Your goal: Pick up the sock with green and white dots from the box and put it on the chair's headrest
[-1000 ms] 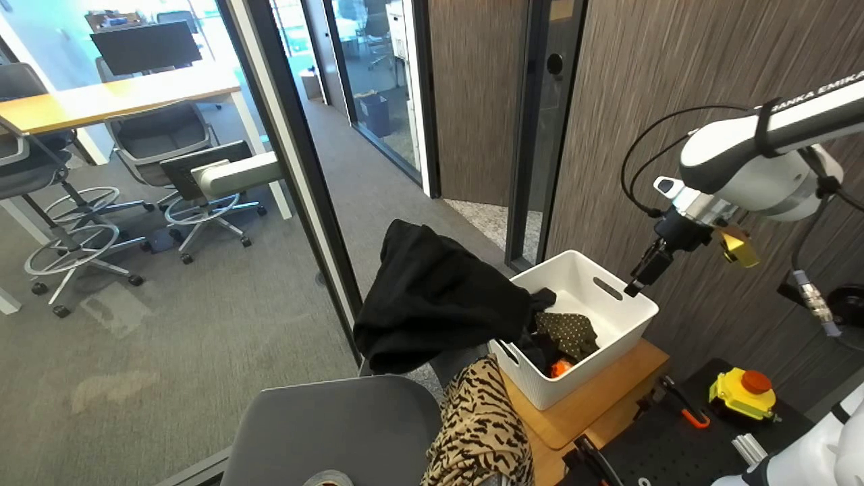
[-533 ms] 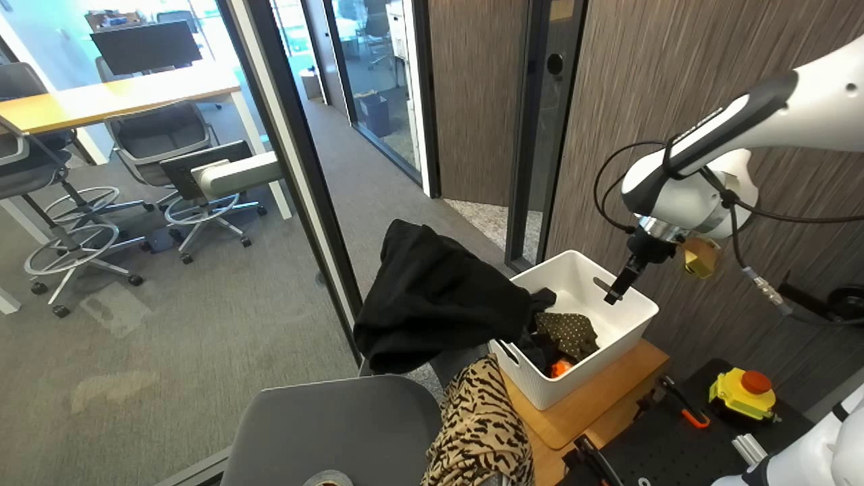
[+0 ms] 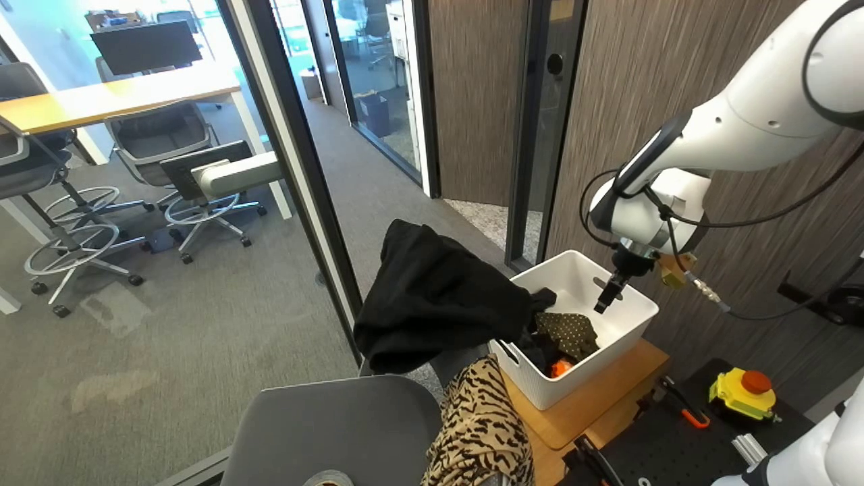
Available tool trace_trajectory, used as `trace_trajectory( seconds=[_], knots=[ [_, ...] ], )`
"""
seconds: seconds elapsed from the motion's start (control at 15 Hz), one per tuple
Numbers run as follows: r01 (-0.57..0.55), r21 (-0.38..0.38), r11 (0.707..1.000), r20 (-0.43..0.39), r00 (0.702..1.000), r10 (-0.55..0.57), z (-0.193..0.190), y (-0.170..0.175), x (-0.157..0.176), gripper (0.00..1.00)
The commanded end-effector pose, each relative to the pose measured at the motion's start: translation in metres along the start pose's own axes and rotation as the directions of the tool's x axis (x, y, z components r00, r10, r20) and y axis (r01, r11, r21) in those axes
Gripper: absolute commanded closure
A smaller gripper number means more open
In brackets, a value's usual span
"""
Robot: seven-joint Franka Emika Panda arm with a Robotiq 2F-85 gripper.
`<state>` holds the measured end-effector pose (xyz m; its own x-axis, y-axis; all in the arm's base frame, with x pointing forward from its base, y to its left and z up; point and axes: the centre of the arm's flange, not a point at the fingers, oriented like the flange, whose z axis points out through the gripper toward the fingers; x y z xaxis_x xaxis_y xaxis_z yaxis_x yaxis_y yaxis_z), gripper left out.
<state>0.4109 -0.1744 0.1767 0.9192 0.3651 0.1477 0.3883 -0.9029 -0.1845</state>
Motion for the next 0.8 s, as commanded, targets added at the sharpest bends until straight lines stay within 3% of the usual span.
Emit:
trace_trajectory(
  seconds=[0.0,0.73],
  knots=[
    [0.064,0.01,0.998,-0.026,0.998,-0.063,0.039,0.03,0.005,0.0],
    [0.194,0.051,0.98,0.022,0.98,-0.195,0.117,0.052,0.017,0.0]
  ],
)
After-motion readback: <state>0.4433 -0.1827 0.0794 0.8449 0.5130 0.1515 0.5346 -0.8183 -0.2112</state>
